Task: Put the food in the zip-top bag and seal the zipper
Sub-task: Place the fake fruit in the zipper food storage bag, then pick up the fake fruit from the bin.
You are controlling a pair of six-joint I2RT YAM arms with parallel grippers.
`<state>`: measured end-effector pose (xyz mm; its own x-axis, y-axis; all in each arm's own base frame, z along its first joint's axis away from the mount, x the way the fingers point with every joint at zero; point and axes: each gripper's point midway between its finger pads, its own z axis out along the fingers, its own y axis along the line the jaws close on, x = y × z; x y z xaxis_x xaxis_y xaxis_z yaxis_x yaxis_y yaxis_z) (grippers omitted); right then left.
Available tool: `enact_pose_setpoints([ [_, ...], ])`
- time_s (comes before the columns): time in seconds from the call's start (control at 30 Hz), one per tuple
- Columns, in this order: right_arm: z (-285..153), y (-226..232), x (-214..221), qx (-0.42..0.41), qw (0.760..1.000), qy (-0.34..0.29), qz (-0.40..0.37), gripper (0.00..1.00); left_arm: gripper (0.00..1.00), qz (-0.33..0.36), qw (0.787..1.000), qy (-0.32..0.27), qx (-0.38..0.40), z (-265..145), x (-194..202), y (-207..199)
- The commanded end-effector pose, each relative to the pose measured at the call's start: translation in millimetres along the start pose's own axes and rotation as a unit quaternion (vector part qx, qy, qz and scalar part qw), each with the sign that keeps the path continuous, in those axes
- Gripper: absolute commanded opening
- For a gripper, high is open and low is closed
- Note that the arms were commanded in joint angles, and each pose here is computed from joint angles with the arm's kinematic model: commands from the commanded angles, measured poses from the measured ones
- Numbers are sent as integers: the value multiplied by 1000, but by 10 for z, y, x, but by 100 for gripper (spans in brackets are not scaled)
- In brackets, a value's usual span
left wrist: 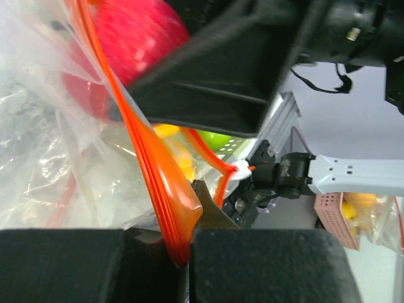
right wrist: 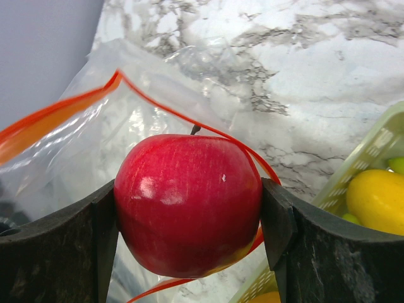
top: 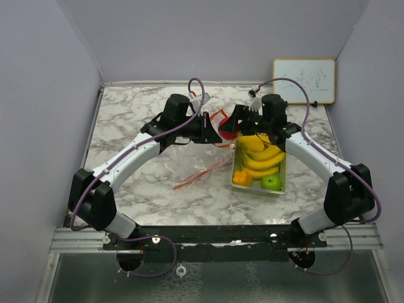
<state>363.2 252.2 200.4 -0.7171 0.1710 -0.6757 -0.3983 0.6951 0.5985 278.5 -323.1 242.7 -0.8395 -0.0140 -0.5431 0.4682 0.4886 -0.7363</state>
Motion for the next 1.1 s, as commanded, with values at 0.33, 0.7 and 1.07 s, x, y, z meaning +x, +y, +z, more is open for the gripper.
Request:
enact_pose_setpoints([
  [0.33,-188,197,-315,49,998,-9,-43,99,0,4,997,-3,78,144,43,145],
  [0.7,-589,-87,-277,164,984,4,-66,100,0,24,998,-14,57,127,-7,288],
  [1.07,-1087,-187,606,178,974,135,-33,87,0,51,998,17,26,74,266,495],
])
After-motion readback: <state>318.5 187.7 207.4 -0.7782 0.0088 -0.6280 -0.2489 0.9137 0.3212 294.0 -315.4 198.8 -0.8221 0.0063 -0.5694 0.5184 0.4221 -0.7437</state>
